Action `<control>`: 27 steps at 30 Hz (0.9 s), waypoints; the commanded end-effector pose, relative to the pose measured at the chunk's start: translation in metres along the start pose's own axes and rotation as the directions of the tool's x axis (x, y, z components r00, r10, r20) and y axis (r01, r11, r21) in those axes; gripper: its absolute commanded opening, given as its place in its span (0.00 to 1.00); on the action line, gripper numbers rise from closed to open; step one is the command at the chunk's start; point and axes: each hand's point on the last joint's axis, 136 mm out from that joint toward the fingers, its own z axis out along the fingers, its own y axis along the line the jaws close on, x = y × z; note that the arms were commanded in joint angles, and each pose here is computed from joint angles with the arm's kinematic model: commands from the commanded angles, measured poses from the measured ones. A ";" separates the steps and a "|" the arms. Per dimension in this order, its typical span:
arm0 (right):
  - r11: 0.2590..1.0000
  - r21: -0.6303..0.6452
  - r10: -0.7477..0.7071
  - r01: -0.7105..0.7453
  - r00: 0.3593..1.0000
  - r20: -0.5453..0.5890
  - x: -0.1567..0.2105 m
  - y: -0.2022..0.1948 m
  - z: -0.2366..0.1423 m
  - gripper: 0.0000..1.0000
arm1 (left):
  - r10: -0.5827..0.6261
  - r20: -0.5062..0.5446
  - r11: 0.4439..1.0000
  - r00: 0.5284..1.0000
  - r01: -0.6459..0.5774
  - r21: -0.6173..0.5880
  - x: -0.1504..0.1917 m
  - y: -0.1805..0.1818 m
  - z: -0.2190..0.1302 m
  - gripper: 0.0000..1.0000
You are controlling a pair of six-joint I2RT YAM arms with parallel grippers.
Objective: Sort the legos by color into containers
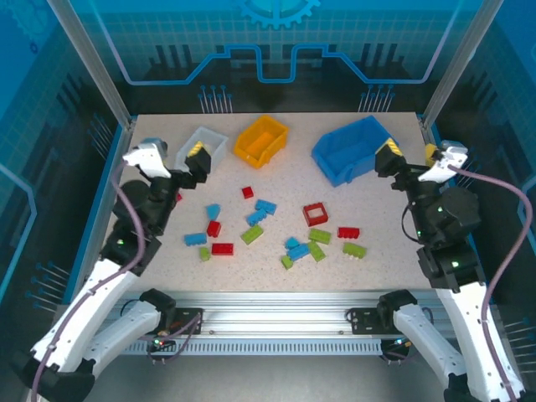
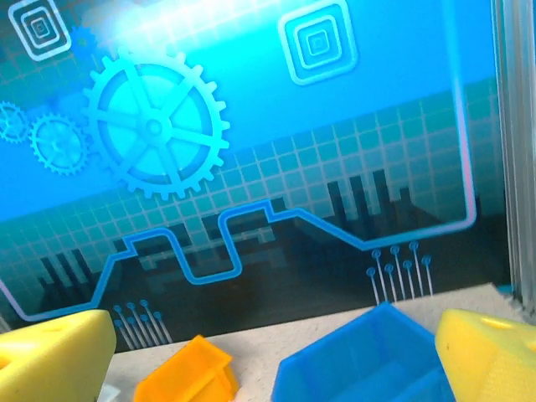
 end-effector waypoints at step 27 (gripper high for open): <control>0.967 0.216 0.253 -0.133 0.444 -0.859 0.370 0.155 0.218 0.74 | -0.207 -0.827 0.933 0.523 -0.148 -0.327 0.246 0.156 0.174 0.68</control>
